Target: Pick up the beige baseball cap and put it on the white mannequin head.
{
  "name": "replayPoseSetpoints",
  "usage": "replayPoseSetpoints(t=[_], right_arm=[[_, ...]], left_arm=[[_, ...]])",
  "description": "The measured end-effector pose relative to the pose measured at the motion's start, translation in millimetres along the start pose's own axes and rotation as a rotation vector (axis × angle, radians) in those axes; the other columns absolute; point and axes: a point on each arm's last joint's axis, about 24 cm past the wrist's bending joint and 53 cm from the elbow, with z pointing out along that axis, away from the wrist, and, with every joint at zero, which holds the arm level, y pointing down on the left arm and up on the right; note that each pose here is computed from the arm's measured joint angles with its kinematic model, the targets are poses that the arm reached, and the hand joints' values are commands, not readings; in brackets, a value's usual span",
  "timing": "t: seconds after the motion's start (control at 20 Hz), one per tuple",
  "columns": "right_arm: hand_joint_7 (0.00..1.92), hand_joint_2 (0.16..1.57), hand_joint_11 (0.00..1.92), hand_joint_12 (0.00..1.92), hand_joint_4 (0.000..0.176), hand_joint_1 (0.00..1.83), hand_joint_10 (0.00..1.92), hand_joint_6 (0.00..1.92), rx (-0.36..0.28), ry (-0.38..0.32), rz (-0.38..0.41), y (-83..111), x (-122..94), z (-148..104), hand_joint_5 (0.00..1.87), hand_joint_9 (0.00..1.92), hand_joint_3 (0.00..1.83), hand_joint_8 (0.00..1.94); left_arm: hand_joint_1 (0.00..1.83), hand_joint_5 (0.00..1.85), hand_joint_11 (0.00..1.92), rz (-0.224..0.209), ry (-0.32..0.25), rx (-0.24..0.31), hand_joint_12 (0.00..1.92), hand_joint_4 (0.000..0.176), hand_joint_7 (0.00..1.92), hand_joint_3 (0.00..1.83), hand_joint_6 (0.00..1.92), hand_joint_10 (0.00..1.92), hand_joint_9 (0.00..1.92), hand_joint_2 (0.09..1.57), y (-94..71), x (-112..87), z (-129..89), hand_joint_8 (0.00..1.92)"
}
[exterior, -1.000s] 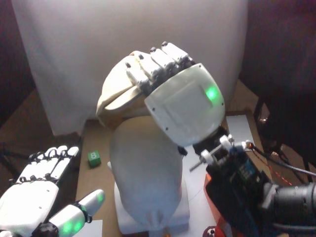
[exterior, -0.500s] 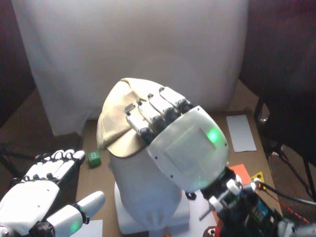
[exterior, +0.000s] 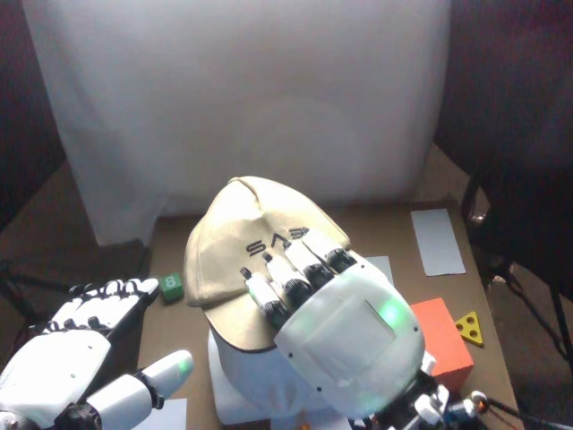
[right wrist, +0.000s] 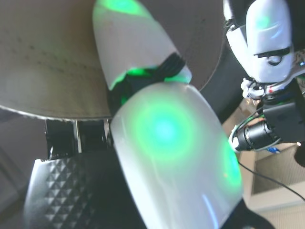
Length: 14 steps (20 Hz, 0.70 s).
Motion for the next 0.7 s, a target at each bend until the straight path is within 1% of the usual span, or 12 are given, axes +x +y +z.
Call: replayPoseSetpoints(t=[0.15,0.35,0.5,0.55,0.65,0.7], right_arm=[[0.96,1.12,0.84,1.67,0.000,1.48,1.25,0.86,-0.005,0.040,-0.007,5.2,10,-12,0.87,0.88,0.00,0.93],[0.96,1.12,0.84,1.66,0.000,1.49,1.24,0.85,-0.009,0.063,-0.020,11.6,14,-18,0.88,0.89,0.00,0.92],[0.96,1.12,0.84,1.67,0.000,1.48,1.24,0.85,-0.021,0.102,-0.048,20.6,22,-26,0.88,0.89,0.00,0.92],[0.96,1.12,0.84,1.67,0.000,1.49,1.24,0.85,-0.013,0.129,-0.049,22.5,27,-30,0.88,0.89,0.00,0.92],[0.95,1.13,0.84,1.67,0.000,1.48,1.25,0.86,0.009,0.157,-0.049,22.3,31,-32,0.86,0.89,0.00,0.93],[0.95,1.13,0.84,1.67,0.000,1.48,1.25,0.87,0.019,0.166,-0.045,20.9,33,-33,0.86,0.89,0.00,0.94]], left_arm=[[0.00,0.14,0.00,-0.002,-0.003,-0.006,0.44,0.000,0.14,0.00,0.01,0.00,0.09,1.18,1.4,-0.7,0,0.01],[0.00,0.15,0.00,-0.013,-0.021,-0.021,0.46,0.000,0.14,0.00,0.01,0.00,0.09,1.18,5.0,-2.8,-1,0.00],[0.00,0.15,0.00,-0.016,-0.022,-0.024,0.47,0.000,0.14,0.00,0.01,0.00,0.09,1.18,7.0,-2.7,-3,0.00],[0.00,0.15,0.00,-0.018,-0.022,-0.024,0.47,0.000,0.14,0.00,0.01,0.00,0.09,1.18,6.9,-2.6,-3,0.00],[0.00,0.12,0.00,-0.024,-0.023,-0.024,0.37,0.000,0.09,0.00,0.00,0.00,0.05,1.18,7.0,-0.6,-3,0.00],[0.00,0.12,0.00,-0.023,-0.019,-0.024,0.36,0.000,0.08,0.00,0.00,0.00,0.05,1.18,7.0,0.4,-3,0.00]])
